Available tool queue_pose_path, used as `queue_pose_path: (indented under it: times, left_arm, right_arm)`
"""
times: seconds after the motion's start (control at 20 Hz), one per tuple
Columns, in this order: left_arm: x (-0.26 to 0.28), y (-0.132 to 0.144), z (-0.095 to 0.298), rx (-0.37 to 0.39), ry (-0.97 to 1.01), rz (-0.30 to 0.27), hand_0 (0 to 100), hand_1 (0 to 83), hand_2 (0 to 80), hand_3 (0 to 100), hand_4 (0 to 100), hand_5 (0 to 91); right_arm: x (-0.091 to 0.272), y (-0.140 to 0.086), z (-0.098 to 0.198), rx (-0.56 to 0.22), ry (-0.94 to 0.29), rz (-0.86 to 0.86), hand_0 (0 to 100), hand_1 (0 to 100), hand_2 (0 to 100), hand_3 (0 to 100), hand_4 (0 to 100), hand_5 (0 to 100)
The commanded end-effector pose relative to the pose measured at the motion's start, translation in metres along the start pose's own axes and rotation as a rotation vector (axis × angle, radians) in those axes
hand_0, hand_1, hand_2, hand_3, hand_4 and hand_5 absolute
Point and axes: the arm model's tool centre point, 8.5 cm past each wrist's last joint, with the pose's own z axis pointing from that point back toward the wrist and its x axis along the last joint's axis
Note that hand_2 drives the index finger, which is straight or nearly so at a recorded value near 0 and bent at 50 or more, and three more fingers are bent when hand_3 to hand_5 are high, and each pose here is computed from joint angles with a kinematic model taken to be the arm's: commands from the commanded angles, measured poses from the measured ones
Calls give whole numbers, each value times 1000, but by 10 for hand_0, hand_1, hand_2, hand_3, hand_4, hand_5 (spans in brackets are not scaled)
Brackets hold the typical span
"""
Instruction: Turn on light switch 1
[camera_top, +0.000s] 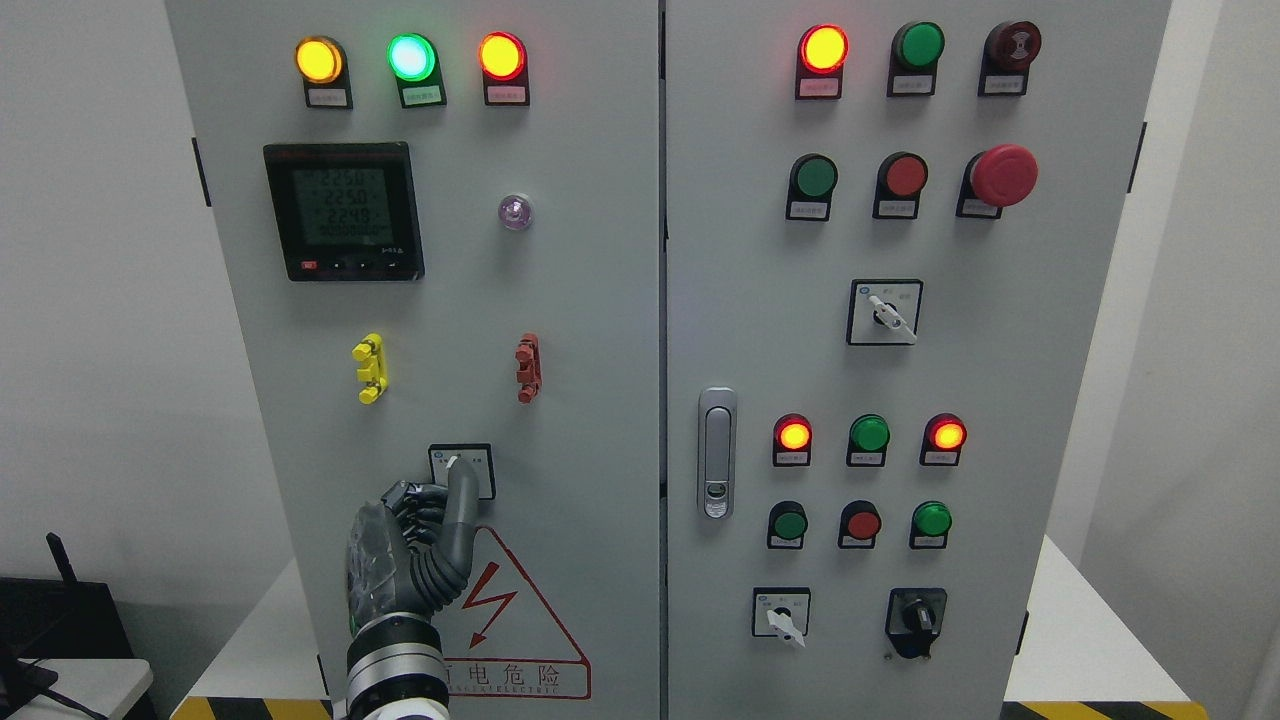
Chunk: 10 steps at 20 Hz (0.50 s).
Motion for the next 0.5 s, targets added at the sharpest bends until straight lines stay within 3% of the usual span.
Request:
queue_pose_path:
  times: [0.0, 0.45]
  left_arm:
    - [1, -2, 1, -5, -2, -2, 468, 293, 490, 781, 856, 878]
    - [1, -2, 1, -7, -2, -2, 501, 279, 493, 789, 859, 877]
  right_arm:
    - [0, 1, 0, 2, 0, -8, 120, 389, 0, 0, 0, 0]
    - [1, 0, 0, 0, 0, -8, 120, 389, 0, 0, 0, 0]
